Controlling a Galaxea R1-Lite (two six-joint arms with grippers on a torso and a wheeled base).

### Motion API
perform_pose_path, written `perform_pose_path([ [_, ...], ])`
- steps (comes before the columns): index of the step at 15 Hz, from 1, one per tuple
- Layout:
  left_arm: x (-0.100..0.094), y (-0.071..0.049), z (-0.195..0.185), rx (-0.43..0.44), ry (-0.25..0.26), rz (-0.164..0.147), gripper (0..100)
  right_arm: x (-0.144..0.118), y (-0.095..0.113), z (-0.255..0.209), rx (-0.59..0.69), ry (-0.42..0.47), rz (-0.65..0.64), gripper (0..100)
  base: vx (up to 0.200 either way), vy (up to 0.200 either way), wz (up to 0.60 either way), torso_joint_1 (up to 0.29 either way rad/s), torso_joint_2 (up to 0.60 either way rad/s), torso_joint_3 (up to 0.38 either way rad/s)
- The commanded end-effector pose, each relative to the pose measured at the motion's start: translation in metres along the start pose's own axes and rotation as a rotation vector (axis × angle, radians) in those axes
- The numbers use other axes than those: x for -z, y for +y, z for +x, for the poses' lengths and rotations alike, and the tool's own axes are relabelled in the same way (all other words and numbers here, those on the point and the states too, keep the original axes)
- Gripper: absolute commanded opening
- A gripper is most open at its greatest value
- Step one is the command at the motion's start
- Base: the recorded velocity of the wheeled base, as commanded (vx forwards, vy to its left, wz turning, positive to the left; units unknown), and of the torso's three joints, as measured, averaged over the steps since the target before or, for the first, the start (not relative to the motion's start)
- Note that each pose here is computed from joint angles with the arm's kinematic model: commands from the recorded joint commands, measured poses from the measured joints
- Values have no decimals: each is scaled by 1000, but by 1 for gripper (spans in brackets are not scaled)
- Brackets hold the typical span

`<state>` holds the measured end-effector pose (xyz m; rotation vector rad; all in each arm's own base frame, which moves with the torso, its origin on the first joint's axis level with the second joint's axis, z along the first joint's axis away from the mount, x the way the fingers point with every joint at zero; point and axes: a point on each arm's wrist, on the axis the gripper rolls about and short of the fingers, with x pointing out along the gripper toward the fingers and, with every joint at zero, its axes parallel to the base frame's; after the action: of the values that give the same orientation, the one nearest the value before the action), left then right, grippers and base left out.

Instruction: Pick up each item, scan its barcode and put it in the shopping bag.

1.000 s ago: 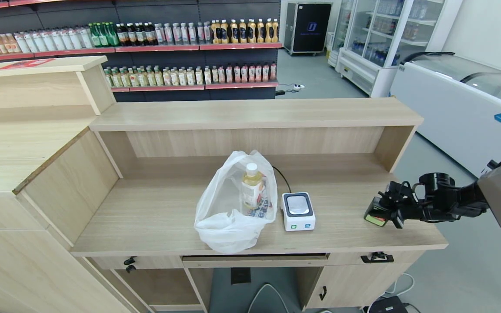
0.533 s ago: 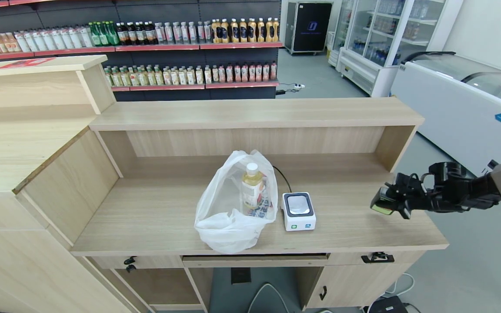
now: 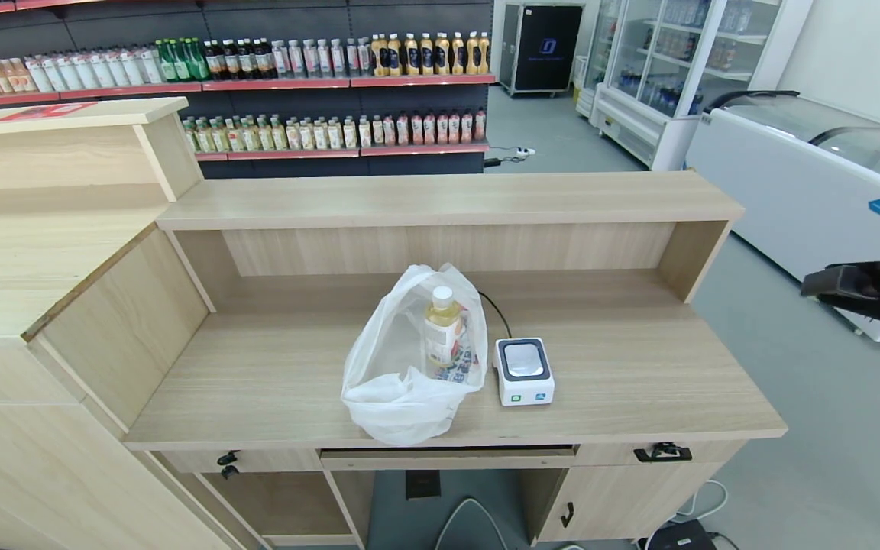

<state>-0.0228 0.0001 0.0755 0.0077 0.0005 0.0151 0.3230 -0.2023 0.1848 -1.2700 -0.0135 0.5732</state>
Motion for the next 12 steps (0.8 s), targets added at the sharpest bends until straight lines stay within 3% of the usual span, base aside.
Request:
perform_pose_path([
  [1, 0, 0, 0, 0, 0, 0, 0, -67, -5, -74, 93, -19, -463, 0, 0, 0, 0, 0, 0, 0],
  [2, 0, 0, 0, 0, 0, 0, 0, -94, 4, -76, 123, -97, -743, 0, 0, 0, 0, 0, 0, 0],
  [5, 0, 0, 0, 0, 0, 0, 0, -141, 23, -77, 156, -174, -962, 0, 0, 0, 0, 0, 0, 0],
  [7, 0, 0, 0, 0, 0, 0, 0, -194, 29, -63, 271, -344, -1237, 0, 0, 0, 0, 0, 0, 0],
  [8, 0, 0, 0, 0, 0, 0, 0, -199, 30, -61, 286, -366, -1258, 0, 0, 0, 0, 0, 0, 0],
  [9, 0, 0, 0, 0, 0, 0, 0, -223, 41, -56, 361, -463, -1340, 0, 0, 0, 0, 0, 0, 0],
  [12, 0, 0, 0, 0, 0, 0, 0, -256, 44, -44, 509, -573, -1462, 0, 0, 0, 0, 0, 0, 0],
])
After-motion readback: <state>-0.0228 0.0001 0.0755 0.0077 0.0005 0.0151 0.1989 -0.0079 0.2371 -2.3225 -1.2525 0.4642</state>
